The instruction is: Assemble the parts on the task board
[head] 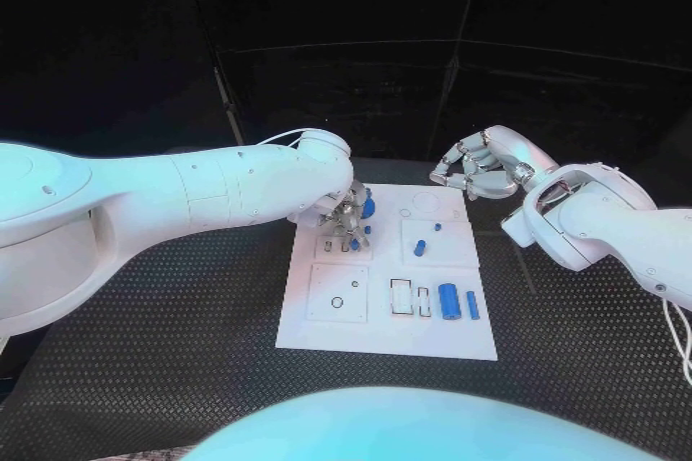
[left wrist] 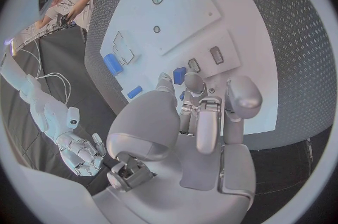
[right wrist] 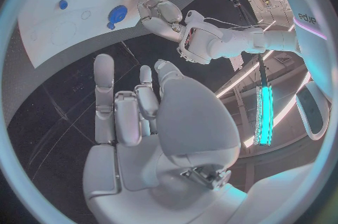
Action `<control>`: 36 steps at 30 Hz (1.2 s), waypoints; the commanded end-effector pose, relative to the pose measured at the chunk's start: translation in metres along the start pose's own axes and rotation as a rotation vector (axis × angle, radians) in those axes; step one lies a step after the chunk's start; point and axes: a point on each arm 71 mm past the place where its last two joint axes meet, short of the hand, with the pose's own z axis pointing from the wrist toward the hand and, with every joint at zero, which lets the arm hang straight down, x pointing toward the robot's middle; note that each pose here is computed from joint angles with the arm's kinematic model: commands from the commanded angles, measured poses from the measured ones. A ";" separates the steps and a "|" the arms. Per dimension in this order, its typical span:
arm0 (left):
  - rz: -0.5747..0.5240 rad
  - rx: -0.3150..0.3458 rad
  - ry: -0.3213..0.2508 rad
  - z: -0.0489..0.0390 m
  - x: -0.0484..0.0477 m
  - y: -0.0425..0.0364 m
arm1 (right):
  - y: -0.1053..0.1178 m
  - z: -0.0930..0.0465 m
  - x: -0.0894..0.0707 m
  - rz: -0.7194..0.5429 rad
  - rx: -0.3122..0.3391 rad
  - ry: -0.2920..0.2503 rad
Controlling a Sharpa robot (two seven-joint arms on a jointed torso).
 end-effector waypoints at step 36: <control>-0.197 0.120 -0.023 -0.0014 0.0030 0.0031 | -0.002 0.006 0.001 0.015 -0.004 0.005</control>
